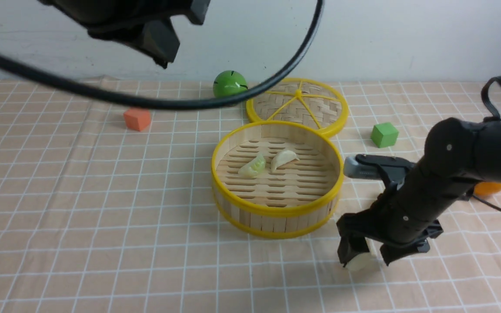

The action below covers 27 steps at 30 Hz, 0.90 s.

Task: Put the dumplings into the steamer on the table with the brown tablecloth.
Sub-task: 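Reach for and grasp a dumpling lying on the table beside the steamer, then place the dumpling in the bamboo steamer basket with the right gripper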

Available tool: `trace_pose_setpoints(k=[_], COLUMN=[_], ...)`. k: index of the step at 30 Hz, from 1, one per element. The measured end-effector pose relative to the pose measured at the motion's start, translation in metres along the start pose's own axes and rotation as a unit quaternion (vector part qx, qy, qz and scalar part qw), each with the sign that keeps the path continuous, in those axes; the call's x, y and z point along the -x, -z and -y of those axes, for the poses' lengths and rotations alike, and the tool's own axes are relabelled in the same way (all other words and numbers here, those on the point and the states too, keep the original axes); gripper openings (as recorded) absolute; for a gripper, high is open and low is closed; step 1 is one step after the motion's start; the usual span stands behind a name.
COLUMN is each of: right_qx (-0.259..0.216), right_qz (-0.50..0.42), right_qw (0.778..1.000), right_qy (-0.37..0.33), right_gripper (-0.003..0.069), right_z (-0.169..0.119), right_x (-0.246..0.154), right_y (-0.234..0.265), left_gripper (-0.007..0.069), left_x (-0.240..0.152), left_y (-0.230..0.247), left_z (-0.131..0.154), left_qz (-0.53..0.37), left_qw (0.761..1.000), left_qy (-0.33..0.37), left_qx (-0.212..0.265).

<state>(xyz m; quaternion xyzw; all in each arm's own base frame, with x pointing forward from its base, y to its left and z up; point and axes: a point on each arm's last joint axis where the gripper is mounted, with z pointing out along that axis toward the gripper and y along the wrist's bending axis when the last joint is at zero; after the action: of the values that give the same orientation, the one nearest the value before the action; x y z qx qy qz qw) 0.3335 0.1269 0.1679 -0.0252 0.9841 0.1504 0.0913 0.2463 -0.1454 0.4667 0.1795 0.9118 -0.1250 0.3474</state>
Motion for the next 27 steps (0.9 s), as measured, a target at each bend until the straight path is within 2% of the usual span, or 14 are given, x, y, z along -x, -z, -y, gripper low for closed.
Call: trace_pose_setpoints(k=[3,5,7,9,11,13,15,21,27], right_qx=[0.0,-0.001,-0.002,-0.004,-0.006,-0.014,-0.019,-0.044,-0.032], right_qz=[0.002,0.003,0.004,0.002,-0.002,-0.011,-0.012,-0.033,0.021], right_qw=[1.0,1.0,1.0,1.0,1.0,0.999,0.998,0.989,0.984], right_qy=[-0.001,-0.001,-0.001,0.004,0.01,0.035,0.054,0.136,0.174], right_gripper=[0.0569,0.05,0.0472,0.0384,0.0349,0.0261,0.0218,0.0212,0.0212], right_z=[0.001,0.001,0.001,0.001,-0.001,-0.008,-0.014,-0.042,-0.076], right_x=[0.002,0.003,0.003,0.003,0.002,-0.001,-0.001,0.002,0.033], right_y=[-0.003,-0.004,-0.004,-0.005,-0.005,-0.007,-0.005,0.008,0.055], left_gripper=[-0.0014,-0.0014,-0.0014,-0.0014,-0.0014,-0.0014,-0.0014,-0.0014,-0.0014], left_x=[-0.017,-0.037,-0.043,-0.058,-0.062,-0.071,-0.075,-0.084,-0.098], left_y=[0.003,0.012,0.015,0.023,0.026,0.031,0.034,0.047,0.062], left_z=[-0.002,-0.005,-0.005,-0.007,-0.008,-0.009,-0.01,-0.011,-0.013], left_qz=[-0.017,-0.026,-0.024,-0.015,-0.011,-0.002,-0.001,0.007,0.013], left_qw=[1.0,1.0,1.0,1.0,1.0,1.0,1.0,1.0,1.0], left_qy=[0.001,0.001,0.001,0.002,0.002,0.002,0.002,0.002,0.002], left_qx=[0.001,0.0,-0.001,-0.002,-0.003,-0.004,-0.004,-0.006,-0.007])
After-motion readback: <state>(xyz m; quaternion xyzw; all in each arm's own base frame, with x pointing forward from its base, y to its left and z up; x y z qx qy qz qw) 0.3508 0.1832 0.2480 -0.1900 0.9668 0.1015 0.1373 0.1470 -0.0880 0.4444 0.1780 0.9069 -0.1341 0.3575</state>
